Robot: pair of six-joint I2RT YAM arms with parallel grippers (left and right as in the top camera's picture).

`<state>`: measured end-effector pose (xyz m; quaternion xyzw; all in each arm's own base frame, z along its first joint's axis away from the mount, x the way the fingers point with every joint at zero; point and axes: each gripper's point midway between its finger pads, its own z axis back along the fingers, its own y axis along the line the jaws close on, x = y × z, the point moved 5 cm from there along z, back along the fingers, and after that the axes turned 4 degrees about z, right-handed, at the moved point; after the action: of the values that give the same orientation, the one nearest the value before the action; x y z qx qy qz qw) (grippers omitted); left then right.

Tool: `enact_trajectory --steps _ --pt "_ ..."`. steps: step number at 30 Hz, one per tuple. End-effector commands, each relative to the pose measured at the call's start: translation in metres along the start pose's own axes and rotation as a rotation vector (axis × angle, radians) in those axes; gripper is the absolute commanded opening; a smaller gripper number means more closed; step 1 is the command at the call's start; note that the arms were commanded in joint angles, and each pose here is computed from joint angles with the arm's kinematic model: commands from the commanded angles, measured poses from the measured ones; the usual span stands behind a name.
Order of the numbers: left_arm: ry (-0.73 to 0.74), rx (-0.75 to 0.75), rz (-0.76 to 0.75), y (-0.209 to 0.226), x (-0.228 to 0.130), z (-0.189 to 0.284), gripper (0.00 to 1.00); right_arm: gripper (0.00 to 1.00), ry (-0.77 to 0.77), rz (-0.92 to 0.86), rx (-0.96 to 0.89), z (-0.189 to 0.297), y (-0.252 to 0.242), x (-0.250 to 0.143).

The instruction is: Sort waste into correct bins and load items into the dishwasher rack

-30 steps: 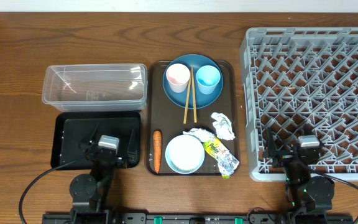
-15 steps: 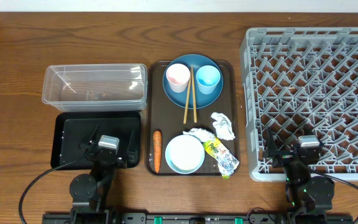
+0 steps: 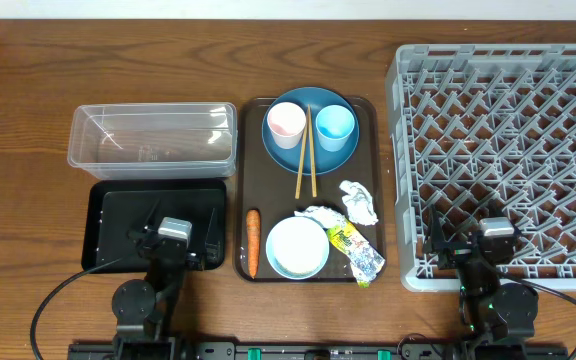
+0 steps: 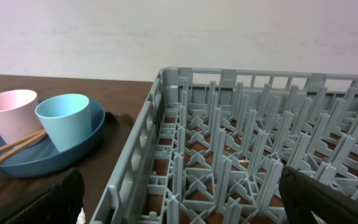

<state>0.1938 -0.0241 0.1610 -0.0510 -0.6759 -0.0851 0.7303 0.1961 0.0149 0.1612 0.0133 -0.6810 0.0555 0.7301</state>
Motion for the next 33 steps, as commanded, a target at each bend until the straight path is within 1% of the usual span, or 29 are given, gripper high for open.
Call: enact_trajectory --steps 1,32,33 --pt "0.051 -0.015 -0.006 -0.0017 -0.0125 -0.0002 0.98 0.99 0.004 0.008 0.007 -0.0001 0.0015 -0.0011" --pt "0.051 -0.015 -0.006 -0.0017 -0.0125 -0.0002 0.98 0.99 0.004 0.008 0.007 -0.0001 0.0015 -0.0011" --pt "0.051 -0.015 -0.006 -0.0017 -0.0125 -0.0002 0.99 0.99 0.004 0.008 0.007 -0.0001 0.0015 -0.0011"
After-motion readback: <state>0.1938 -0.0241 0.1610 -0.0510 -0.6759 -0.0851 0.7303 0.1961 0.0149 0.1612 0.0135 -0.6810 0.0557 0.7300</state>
